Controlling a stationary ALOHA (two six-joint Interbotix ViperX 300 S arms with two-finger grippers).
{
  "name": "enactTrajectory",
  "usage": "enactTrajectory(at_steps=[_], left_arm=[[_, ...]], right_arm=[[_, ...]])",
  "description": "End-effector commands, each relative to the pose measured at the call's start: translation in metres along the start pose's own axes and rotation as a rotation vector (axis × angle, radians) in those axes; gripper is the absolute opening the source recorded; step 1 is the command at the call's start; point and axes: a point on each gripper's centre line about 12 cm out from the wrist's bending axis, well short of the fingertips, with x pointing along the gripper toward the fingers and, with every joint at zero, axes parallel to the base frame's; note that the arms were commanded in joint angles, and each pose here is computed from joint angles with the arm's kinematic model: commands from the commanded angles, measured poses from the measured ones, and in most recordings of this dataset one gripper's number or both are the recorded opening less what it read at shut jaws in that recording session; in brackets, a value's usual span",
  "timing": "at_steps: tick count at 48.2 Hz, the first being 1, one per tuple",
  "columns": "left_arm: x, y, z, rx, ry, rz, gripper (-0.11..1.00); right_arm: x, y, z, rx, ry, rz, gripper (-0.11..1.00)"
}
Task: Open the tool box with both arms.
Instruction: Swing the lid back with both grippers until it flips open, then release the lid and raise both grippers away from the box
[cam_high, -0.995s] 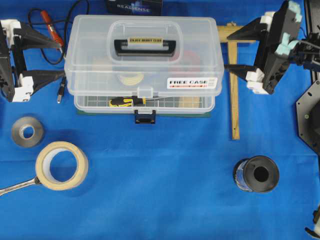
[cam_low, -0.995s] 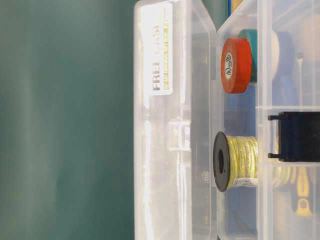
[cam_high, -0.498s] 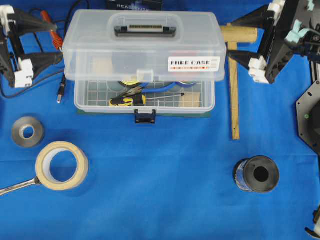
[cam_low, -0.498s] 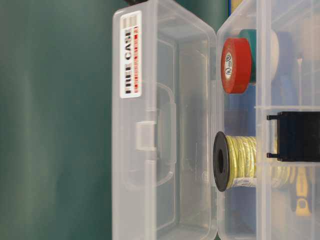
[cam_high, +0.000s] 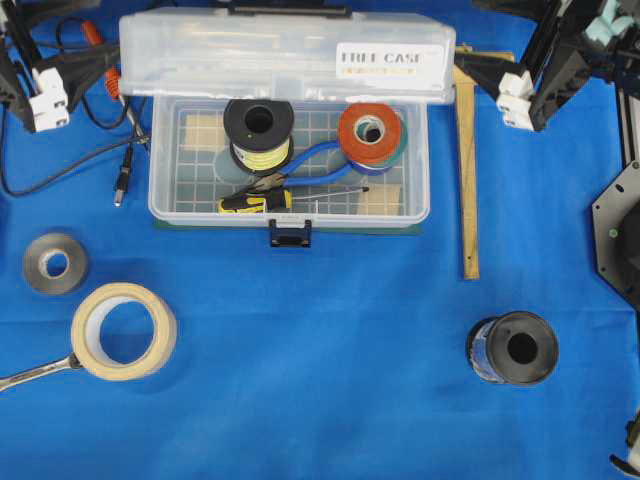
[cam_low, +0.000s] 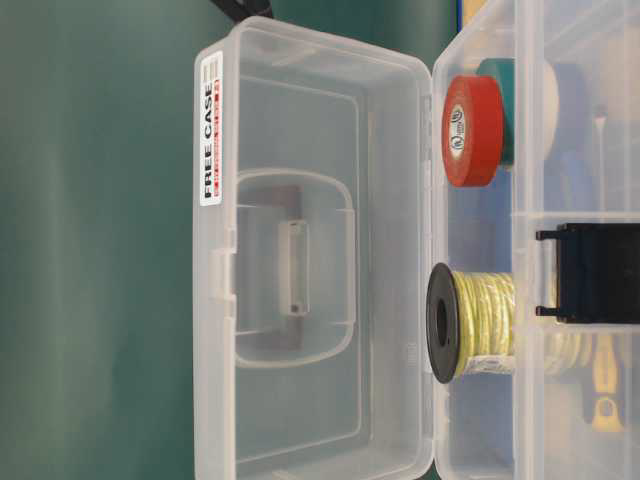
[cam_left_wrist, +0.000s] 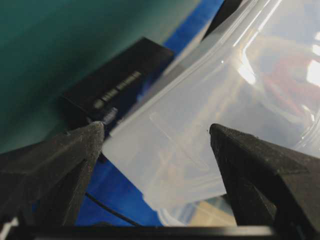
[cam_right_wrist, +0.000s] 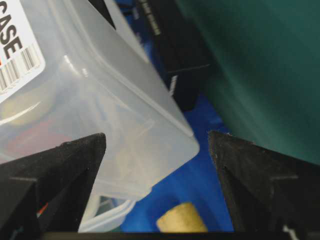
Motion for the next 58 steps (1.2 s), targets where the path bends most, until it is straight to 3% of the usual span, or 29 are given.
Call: enactTrajectory(at_steps=[1,34,58], left_arm=[[0.007,0.003,0.015,0.004,-0.049,0.012,0.87],[0.041,0.048,0.015,0.042,-0.01,0.169,0.87],[0.069,0.065,0.012,0.045,0.045,0.205,0.87]], right_arm=[[0.001,0.0,0.026,0.01,-0.088,-0.002,0.85],[0.036,-0.06,0.03,0.059,-0.044,-0.187,0.85],[0.046,-0.079,0.031,0.076,-0.028,-0.234,0.85]])
